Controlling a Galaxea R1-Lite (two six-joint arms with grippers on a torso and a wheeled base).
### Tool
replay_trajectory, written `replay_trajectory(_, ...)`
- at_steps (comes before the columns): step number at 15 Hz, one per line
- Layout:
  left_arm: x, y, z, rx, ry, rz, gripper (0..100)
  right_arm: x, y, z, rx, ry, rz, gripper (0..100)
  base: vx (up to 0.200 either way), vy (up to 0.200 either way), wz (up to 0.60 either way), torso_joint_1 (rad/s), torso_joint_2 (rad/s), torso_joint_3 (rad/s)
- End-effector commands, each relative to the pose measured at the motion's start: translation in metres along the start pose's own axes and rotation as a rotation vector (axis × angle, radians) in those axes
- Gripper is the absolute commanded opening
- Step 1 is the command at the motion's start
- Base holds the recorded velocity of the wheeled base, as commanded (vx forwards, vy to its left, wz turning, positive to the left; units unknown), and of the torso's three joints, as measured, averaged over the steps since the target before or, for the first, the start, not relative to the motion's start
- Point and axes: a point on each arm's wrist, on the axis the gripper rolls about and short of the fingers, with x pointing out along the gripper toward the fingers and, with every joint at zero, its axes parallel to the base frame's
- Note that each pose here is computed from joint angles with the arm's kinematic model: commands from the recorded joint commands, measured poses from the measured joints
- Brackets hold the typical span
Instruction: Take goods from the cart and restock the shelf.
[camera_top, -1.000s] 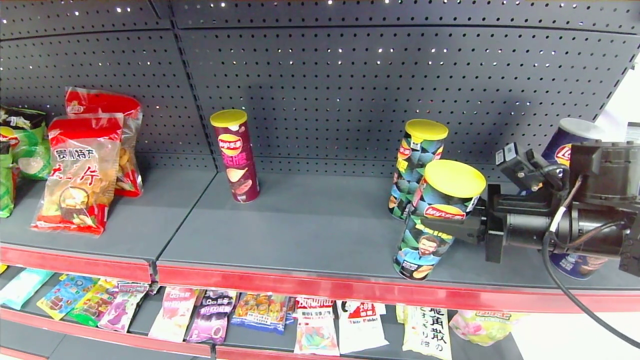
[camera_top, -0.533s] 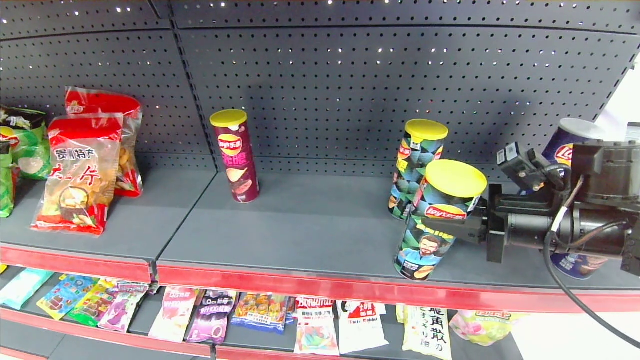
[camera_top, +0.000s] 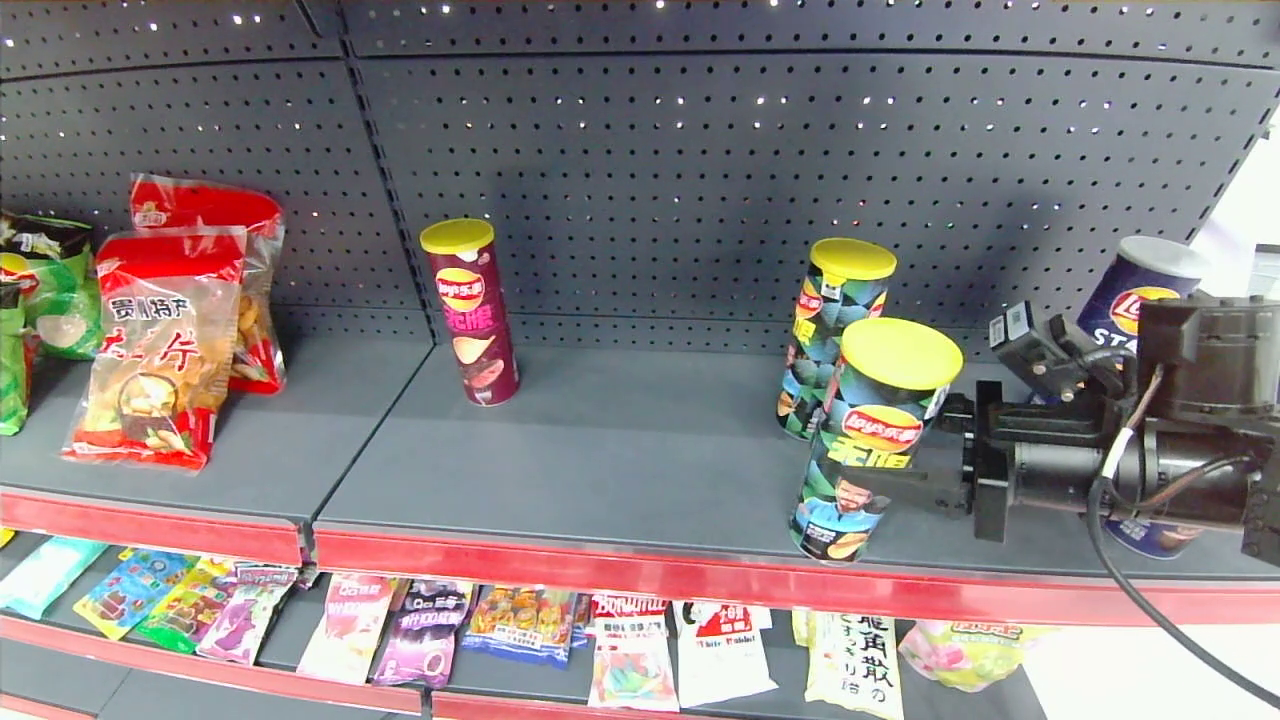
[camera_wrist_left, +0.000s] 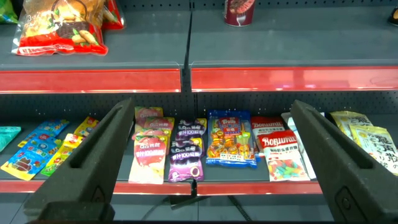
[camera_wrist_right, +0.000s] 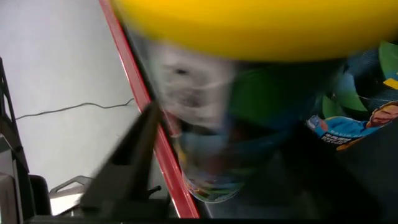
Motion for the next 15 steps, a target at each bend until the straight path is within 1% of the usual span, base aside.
replay_trajectory(1, 0.0, 0.0, 0.0, 0.0, 0.001, 0.001, 100, 0.0, 0.0, 0.0, 0.001, 0.0, 0.001, 100, 0.0, 0.0, 0.0, 0.0, 0.0, 0.0)
replay_trajectory(5, 0.0, 0.0, 0.0, 0.0, 0.001, 0.001, 100, -0.003, 0.001, -0.001, 0.003, 0.001, -0.011, 100, 0.0, 0.0, 0.0, 0.0, 0.0, 0.0)
replay_trajectory(7, 0.0, 0.0, 0.0, 0.0, 0.001, 0.001, 100, -0.013, 0.005, -0.002, 0.011, 0.005, -0.041, 100, 0.0, 0.0, 0.0, 0.0, 0.0, 0.0)
replay_trajectory(11, 0.0, 0.0, 0.0, 0.0, 0.001, 0.001, 100, -0.031, 0.018, -0.007, 0.059, 0.061, -0.072, 100, 0.0, 0.0, 0.0, 0.0, 0.0, 0.0)
replay_trajectory(13, 0.0, 0.0, 0.0, 0.0, 0.001, 0.001, 100, -0.035, 0.023, -0.01, 0.071, 0.074, -0.072, 100, 0.0, 0.0, 0.0, 0.0, 0.0, 0.0)
replay_trajectory(15, 0.0, 0.0, 0.0, 0.0, 0.001, -0.001, 100, -0.042, 0.033, -0.017, 0.085, 0.089, -0.069, 100, 0.0, 0.0, 0.0, 0.0, 0.0, 0.0)
